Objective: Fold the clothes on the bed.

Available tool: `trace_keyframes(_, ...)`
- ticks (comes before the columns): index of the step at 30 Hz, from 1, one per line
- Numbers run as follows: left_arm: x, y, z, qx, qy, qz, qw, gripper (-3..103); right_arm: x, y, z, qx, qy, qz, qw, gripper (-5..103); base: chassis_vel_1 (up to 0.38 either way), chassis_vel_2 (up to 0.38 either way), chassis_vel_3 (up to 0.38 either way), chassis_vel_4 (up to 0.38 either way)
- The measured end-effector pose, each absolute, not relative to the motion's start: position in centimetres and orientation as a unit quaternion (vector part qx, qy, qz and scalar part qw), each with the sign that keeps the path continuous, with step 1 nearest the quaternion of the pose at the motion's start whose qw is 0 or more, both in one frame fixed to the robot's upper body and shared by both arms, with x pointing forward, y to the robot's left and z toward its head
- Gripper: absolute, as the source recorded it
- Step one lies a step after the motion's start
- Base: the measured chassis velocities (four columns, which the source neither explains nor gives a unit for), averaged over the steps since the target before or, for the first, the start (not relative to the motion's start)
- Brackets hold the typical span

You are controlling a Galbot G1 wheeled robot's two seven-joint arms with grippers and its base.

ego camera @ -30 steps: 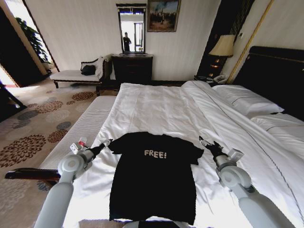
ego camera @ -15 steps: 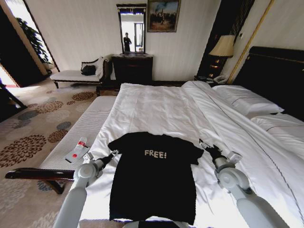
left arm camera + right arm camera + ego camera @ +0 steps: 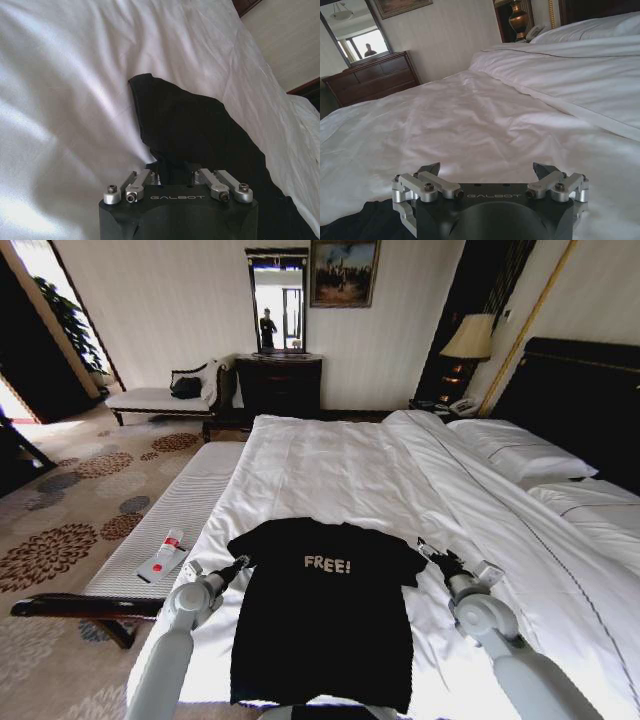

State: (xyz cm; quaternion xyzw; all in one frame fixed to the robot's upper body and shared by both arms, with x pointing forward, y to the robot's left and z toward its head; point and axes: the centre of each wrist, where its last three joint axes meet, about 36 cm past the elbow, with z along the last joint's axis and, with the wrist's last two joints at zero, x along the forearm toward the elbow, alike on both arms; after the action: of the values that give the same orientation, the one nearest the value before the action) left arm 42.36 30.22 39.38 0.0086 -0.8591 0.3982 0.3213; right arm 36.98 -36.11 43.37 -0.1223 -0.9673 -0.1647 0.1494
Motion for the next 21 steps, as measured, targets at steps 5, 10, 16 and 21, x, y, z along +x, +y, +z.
trace_keyframes(5,42.0,30.2,39.6,0.008,-0.861,0.396,0.319,11,37.0,-36.1,43.2,-0.123,-0.967,-0.165,0.152,100,0.000,0.000,0.000,0.000)
trace_keyframes(10,41.6,29.9,39.8,0.007,-0.864,0.392,0.317,1,36.9,-36.1,43.1,-0.124,-0.967,-0.164,0.153,100,0.000,0.000,0.000,0.000)
trace_keyframes(16,40.9,29.9,39.7,0.014,-0.866,0.384,0.319,1,36.9,-36.1,43.0,-0.125,-0.966,-0.164,0.154,100,0.000,0.000,0.000,0.000)
trace_keyframes(21,40.5,30.1,39.8,0.023,-0.875,0.365,0.318,1,36.9,-36.2,42.9,-0.126,-0.966,-0.163,0.155,100,0.000,0.000,0.000,0.000)
